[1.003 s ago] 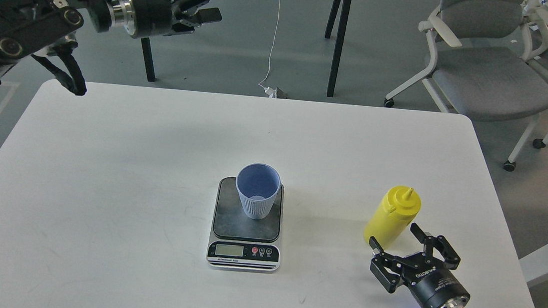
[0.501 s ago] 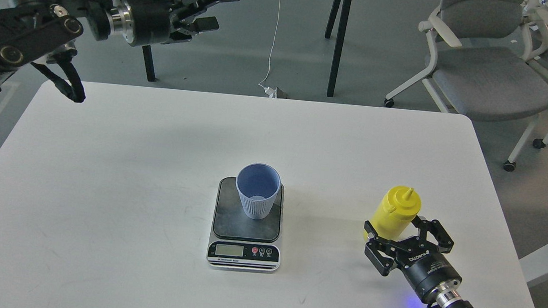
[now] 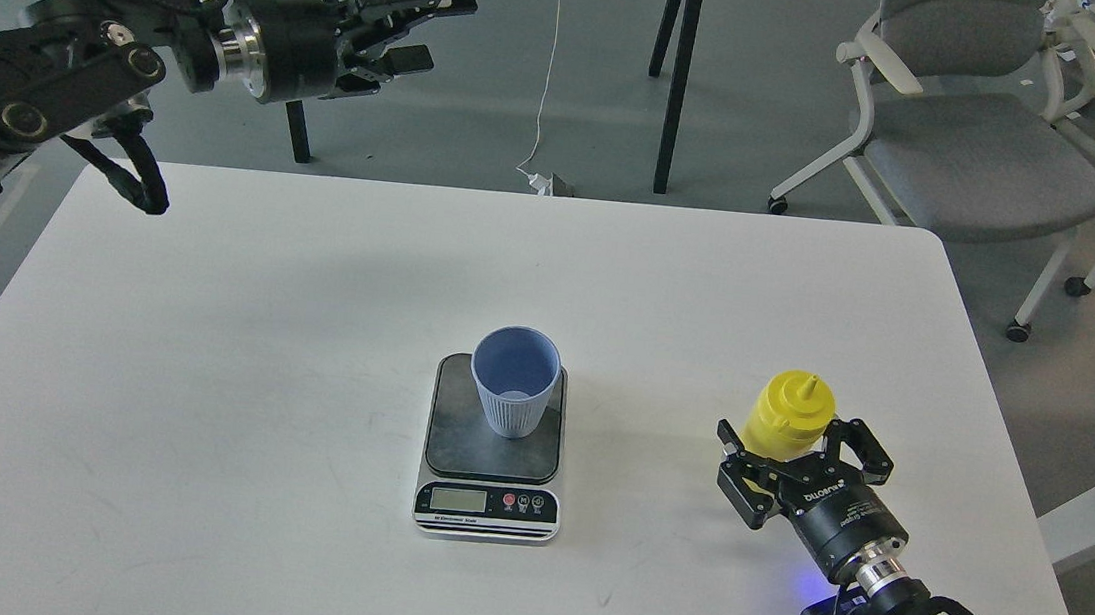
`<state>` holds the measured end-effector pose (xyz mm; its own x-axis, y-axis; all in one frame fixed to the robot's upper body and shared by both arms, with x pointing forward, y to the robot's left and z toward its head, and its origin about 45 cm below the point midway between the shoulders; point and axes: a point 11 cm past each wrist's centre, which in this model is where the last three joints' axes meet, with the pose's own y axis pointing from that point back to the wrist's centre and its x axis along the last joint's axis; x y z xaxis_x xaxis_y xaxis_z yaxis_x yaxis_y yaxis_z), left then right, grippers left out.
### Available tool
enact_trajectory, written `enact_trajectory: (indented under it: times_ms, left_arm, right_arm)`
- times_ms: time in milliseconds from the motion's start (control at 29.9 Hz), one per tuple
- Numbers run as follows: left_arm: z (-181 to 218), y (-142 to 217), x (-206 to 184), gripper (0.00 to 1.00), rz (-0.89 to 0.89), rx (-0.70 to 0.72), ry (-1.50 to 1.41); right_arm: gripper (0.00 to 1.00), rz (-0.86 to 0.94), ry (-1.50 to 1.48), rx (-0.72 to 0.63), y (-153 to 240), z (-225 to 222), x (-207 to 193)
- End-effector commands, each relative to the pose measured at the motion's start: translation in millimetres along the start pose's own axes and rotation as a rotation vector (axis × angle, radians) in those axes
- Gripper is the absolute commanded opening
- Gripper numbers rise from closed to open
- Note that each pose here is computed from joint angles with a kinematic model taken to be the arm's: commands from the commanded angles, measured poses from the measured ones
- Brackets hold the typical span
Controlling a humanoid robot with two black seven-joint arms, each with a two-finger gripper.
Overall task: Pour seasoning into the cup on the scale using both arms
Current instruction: 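Lift the yellow bottle with the right gripper and invert it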
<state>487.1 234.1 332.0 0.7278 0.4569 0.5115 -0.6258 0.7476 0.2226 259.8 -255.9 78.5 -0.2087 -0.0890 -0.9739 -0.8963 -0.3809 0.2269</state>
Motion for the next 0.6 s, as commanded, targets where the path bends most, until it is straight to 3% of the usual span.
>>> enact_trajectory:
  times_ms: [0,100,368,501,568]
  left_arm:
    - [-3.3,0.5,-2.1,0.99,-0.002,0.004,0.006]
    - [-5.1,1.9,-2.0,0.99,0.0,0.008,0.008]
    - [-6.6,4.4,-0.4,0.99,0.005,0.011,0.009]
    - [-7.0,5.6,0.6,0.99,0.008,0.013,0.009]
    - [-6.7,7.3,2.7,0.99,0.014,0.012,0.009]
  right_arm:
    - [0.43,-0.009,0.013,-0.003,-2.4,1.4,-1.5]
    - [0.14,-0.017,0.03,-0.007,-4.7,2.3,-2.7]
    - [0.08,-0.085,0.053,-0.007,-20.1,-5.9,-30.8]
    - [0.08,-0.223,0.12,0.043,-32.6,-41.9,-90.9]
    - [0.08,-0.319,0.21,0.06,-42.6,-67.0,-141.2]
